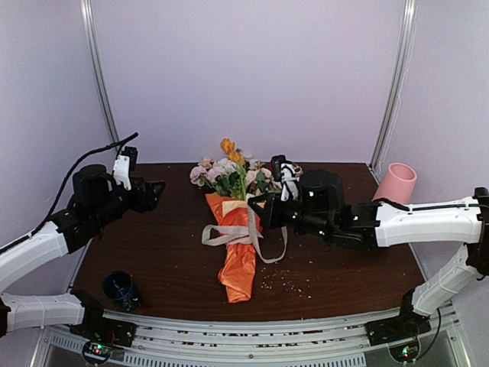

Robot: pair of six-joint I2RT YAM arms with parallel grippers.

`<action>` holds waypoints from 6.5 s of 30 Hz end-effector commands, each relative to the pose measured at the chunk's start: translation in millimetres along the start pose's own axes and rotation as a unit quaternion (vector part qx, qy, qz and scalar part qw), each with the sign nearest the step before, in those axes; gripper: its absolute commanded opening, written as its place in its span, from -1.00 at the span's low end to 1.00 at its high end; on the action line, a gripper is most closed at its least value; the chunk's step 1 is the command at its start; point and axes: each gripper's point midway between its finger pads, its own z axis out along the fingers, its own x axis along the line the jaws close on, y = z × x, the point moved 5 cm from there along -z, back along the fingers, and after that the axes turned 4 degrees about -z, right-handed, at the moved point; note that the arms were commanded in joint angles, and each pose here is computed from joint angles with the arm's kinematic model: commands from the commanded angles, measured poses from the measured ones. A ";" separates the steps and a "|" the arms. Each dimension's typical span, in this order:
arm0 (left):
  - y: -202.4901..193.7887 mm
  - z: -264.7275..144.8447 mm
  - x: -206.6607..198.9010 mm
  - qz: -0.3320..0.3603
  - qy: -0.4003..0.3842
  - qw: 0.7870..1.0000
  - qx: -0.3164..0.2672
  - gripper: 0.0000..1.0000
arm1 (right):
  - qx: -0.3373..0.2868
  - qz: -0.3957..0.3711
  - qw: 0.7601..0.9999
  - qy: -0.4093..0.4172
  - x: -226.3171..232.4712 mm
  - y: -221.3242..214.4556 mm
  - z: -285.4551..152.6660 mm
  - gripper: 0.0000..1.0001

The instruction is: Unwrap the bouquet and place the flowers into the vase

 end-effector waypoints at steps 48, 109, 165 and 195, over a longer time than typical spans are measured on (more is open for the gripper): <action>36.8 5.6 -220.4 0.090 -0.532 0.842 -0.015 0.64 | -0.297 -0.152 0.866 0.373 156.7 233.8 -237.6 -1.00; -31.7 34.1 -303.0 0.074 -0.600 0.794 0.066 -0.50 | -0.262 -0.137 0.876 0.382 155.2 216.6 -210.3 -1.00; 253.3 -11.5 -196.7 0.097 -0.254 0.948 -0.166 -1.00 | -0.110 -0.163 0.980 0.042 25.7 71.3 -77.2 0.71; 275.4 -58.0 -190.8 0.104 -0.276 0.931 -0.217 -1.00 | -0.106 -0.199 0.974 -0.012 18.5 39.6 35.5 0.93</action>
